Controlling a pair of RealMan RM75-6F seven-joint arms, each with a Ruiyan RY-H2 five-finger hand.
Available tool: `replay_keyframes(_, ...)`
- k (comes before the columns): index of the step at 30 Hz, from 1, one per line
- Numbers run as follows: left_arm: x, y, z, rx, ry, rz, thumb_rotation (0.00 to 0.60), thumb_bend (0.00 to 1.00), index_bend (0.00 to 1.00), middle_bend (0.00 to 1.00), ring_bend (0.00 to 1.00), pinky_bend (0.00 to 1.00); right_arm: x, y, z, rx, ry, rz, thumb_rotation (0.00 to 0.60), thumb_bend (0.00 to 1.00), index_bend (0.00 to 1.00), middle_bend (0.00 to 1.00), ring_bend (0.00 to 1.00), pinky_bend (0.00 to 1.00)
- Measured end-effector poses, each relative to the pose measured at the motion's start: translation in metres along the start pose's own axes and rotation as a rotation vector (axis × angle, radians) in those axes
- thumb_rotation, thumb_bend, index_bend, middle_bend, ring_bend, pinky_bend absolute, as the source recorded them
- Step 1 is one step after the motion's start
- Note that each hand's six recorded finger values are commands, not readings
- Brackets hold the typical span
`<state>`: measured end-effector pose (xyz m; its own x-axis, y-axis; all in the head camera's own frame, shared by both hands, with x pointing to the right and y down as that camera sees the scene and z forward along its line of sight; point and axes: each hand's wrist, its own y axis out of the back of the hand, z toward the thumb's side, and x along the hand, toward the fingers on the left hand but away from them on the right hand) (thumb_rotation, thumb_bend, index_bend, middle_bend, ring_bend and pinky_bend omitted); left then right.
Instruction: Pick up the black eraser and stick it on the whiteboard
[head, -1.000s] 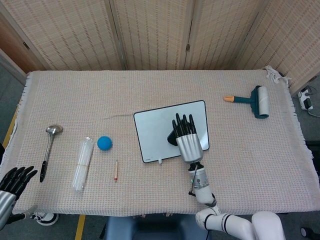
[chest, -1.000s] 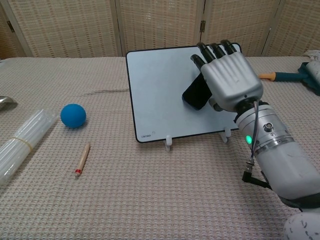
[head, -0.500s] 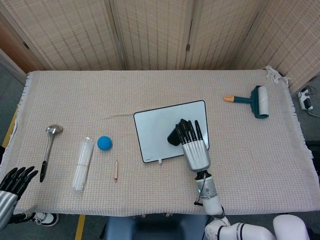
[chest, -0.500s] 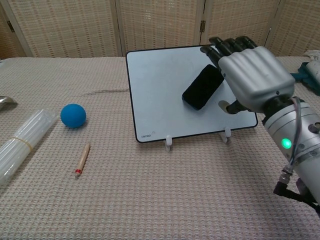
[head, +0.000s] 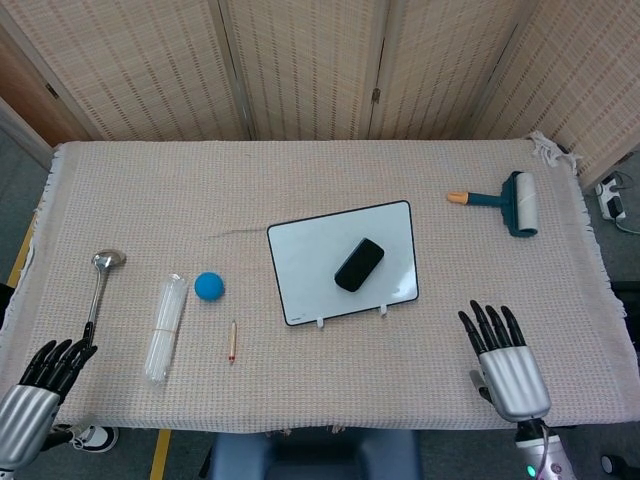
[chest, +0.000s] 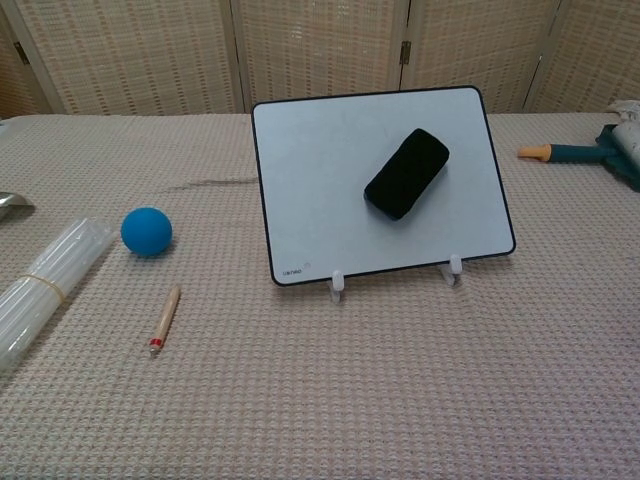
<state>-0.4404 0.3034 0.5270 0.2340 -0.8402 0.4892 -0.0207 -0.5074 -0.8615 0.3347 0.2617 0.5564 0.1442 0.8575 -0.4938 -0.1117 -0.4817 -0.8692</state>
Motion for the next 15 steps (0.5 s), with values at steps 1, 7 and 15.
replay_keyframes(1, -0.001, -0.001, 0.001, 0.003, 0.004, -0.005, 0.600, 0.20, 0.05, 0.10, 0.05, 0.06, 0.008, -0.002, -0.009, -0.019, -0.016, -0.012, 0.600, 0.31, 0.00, 0.00, 0.00, 0.00)
replay_keyframes(7, -0.007, 0.002, 0.006, 0.022, 0.001, 0.025, 0.600, 0.20, 0.05, 0.10, 0.05, 0.06, 0.064, -0.016, -0.056, 0.017, -0.051, -0.050, 0.600, 0.31, 0.00, 0.00, 0.00, 0.00)
replay_keyframes(15, -0.011, 0.002, 0.009, 0.037, -0.012, 0.035, 0.600, 0.20, 0.05, 0.10, 0.05, 0.06, 0.078, -0.016, -0.068, -0.019, -0.065, 0.018, 0.600, 0.31, 0.00, 0.00, 0.00, 0.00)
